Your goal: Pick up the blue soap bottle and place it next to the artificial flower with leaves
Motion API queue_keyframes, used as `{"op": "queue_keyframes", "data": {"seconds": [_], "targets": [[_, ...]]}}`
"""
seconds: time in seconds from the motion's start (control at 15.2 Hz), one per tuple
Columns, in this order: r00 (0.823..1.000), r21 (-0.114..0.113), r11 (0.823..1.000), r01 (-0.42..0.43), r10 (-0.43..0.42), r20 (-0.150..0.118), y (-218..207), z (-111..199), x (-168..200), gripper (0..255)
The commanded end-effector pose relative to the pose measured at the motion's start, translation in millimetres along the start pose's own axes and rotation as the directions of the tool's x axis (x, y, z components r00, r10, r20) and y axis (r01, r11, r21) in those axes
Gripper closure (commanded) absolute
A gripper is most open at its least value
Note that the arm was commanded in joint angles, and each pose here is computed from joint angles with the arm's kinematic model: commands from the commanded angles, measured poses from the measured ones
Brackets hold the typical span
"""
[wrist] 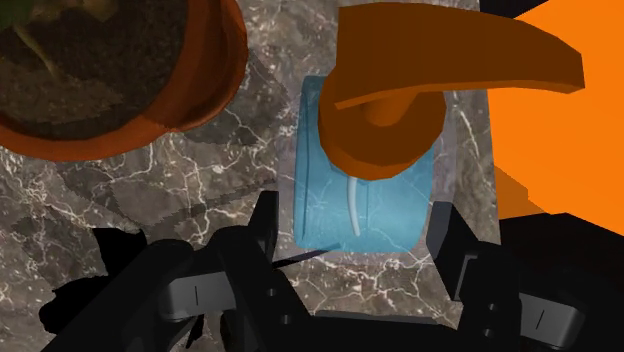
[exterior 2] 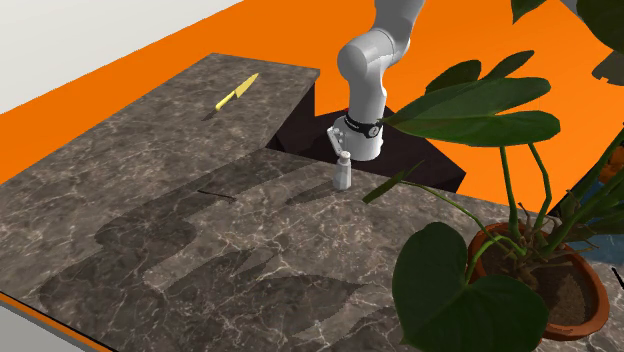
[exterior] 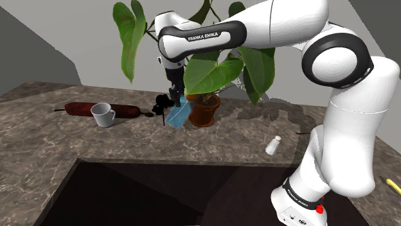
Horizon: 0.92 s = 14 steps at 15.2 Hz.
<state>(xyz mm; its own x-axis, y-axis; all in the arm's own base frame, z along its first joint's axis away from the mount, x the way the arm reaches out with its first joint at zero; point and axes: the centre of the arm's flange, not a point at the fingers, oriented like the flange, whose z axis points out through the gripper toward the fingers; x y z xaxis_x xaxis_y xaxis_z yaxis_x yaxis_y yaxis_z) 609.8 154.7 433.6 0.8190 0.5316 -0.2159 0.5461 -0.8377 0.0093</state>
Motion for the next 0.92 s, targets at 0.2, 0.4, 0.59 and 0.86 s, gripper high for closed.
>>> {"op": "queue_keyframes", "data": {"seconds": [0.2, 0.4, 0.59, 0.86], "targets": [[1.000, 0.000, 1.000, 0.000, 0.000, -0.001, 0, 26, 5, 255], [1.000, 0.000, 1.000, 0.000, 0.000, -0.001, 0, 41, 9, 255], [1.000, 0.000, 1.000, 0.000, 0.000, -0.001, 0, 57, 12, 255], [1.000, 0.000, 1.000, 0.000, 0.000, -0.001, -1, 71, 15, 255]]}}
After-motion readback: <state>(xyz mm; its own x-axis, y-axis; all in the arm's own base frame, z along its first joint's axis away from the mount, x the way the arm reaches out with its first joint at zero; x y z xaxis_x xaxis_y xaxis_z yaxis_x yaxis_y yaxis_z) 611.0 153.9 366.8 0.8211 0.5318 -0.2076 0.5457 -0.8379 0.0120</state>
